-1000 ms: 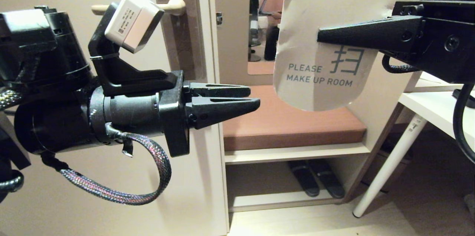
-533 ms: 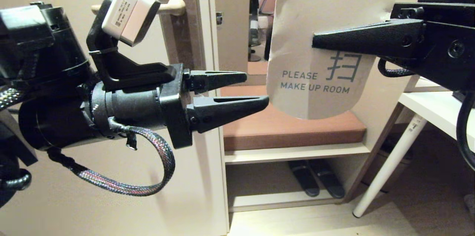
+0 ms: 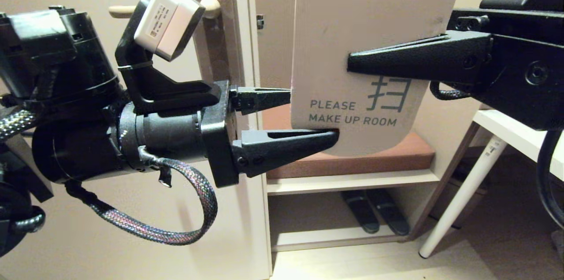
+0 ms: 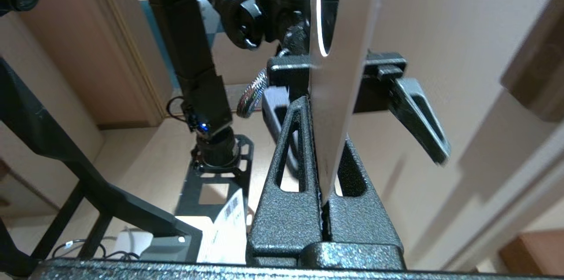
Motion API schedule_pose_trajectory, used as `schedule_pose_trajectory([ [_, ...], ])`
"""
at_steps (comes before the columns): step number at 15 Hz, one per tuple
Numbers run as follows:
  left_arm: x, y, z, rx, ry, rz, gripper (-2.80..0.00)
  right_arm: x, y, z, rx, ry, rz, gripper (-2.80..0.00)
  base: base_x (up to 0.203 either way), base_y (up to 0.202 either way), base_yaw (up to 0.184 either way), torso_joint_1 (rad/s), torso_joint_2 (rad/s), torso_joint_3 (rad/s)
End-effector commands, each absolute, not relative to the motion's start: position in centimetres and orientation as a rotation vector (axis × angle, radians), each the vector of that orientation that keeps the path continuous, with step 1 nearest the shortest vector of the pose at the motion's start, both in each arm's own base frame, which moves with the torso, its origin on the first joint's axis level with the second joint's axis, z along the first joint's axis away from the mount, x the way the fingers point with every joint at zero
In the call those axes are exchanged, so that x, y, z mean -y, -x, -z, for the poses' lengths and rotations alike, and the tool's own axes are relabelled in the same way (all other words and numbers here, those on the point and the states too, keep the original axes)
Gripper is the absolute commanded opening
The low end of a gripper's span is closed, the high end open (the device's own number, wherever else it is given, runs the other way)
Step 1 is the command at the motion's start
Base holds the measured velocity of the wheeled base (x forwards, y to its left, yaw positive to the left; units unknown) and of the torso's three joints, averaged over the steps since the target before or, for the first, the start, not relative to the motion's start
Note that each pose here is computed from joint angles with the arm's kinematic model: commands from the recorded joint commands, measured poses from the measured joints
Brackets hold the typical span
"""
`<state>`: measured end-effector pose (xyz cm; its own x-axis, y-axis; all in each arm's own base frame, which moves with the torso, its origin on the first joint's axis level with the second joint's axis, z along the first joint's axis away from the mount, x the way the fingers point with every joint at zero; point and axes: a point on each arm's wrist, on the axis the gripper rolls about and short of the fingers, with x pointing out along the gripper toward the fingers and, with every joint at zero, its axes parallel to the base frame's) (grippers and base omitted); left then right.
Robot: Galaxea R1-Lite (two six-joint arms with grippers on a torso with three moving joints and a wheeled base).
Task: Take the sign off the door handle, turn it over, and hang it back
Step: Hand it to the other hand
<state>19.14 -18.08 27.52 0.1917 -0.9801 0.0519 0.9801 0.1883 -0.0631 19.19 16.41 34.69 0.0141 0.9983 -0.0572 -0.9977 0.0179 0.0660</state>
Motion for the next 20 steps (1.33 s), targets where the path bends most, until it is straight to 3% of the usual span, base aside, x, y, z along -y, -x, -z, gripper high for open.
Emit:
schedule_pose_trajectory([
  [1,18.3,-18.9,-27.7,0.007,0.090,1.393,0.00,-17.1,-19.3,-34.5,-0.092,-0.006,-1.578,-2.80,0.000,0.000,0.000,0.000,0.00,0.000],
  [20,19.0,-17.9,-28.5,0.005,0.121,1.485,0.00,-18.9,-20.2,-33.9,-0.071,-0.002,-1.610,-2.80,0.000,0.000,0.000,0.000,0.00,0.000],
])
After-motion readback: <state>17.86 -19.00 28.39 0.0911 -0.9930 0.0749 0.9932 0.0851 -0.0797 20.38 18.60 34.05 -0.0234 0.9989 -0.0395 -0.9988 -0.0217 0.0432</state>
